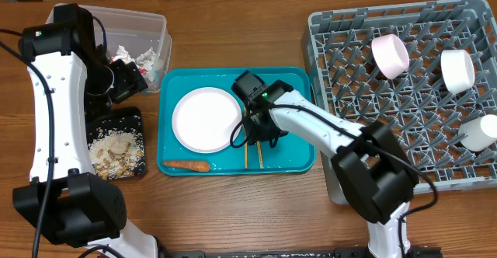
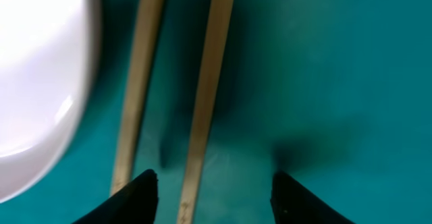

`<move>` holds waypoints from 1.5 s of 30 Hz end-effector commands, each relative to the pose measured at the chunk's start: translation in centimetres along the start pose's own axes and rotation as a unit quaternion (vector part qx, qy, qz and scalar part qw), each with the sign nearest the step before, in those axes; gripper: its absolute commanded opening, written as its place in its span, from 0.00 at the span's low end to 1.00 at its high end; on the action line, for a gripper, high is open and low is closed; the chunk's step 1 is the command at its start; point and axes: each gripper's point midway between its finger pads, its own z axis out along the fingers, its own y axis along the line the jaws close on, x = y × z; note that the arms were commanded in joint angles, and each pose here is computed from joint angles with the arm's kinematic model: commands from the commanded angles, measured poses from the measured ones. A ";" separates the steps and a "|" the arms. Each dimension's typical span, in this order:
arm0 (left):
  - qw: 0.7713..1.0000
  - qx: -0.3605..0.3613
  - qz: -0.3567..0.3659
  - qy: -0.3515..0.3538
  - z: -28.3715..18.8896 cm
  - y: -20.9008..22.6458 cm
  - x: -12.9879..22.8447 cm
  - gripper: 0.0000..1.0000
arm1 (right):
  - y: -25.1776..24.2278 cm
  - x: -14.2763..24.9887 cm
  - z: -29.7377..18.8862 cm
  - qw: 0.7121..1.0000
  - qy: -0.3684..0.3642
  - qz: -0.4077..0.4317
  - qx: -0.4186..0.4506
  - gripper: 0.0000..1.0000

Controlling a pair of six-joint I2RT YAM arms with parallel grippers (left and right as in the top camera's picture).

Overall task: Sort waste into correct bins and load items into the dishwasher
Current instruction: 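Reach right gripper to a wooden chopstick on the teal tray and grasp, then carry the chopstick right and drop it into the dish rack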

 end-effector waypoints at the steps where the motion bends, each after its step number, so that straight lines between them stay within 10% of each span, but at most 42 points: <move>1: 1.000 0.008 -0.004 -0.011 -0.8 -0.2 0.2 0.87 | -0.5 0.6 1.7 1.000 0.016 0.002 0.018 0.50; 20: 1.000 0.008 -0.004 -0.010 -0.8 -0.2 0.2 0.87 | -0.9 2.0 1.7 0.998 0.046 0.017 0.028 0.04; 35: 1.000 0.008 -0.004 -0.010 -0.8 -0.2 0.3 0.87 | -2.9 -1.7 -8.8 0.998 -0.048 0.010 0.047 0.04; 45: 1.000 0.008 -0.004 -0.010 -0.8 -0.2 0.2 0.87 | -15.0 -0.1 -16.3 0.983 -0.064 0.083 0.147 0.04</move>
